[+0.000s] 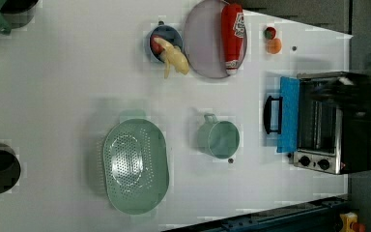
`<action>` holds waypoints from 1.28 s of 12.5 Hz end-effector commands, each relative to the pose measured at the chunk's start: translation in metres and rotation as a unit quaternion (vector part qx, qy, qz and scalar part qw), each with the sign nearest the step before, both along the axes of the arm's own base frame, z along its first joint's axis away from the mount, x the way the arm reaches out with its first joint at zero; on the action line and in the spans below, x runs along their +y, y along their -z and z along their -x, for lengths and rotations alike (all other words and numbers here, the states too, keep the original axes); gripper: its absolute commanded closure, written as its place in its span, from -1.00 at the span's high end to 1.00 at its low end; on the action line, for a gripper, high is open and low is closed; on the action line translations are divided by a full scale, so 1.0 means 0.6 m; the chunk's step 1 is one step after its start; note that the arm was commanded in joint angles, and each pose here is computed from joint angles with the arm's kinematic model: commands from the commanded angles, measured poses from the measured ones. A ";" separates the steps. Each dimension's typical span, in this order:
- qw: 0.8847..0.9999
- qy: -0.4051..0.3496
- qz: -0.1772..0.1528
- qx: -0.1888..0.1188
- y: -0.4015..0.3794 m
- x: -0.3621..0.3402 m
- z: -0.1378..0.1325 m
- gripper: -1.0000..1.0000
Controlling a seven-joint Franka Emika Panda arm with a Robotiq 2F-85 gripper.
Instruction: Flap open oven.
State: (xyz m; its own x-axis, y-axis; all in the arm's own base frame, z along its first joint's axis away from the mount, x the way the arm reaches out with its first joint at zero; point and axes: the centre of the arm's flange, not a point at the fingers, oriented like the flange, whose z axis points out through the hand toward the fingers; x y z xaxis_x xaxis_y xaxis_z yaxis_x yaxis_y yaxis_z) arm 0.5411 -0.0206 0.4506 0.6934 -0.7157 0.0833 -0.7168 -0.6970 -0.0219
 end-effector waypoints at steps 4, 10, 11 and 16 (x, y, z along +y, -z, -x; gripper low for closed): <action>0.995 0.080 -0.018 0.064 -0.224 -0.039 0.059 -0.65; 0.995 0.082 -0.019 0.044 -0.259 -0.037 0.057 -0.65; 0.995 0.082 -0.019 0.046 -0.258 -0.037 0.057 -0.65; 0.995 0.082 -0.018 0.047 -0.255 -0.037 0.055 -0.65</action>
State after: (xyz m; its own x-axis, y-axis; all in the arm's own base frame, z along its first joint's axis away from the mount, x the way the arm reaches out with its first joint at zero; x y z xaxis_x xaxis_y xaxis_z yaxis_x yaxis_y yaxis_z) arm 0.5139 -0.0422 0.5858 0.5987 -0.8004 -0.0311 -0.7982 -0.5994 0.0603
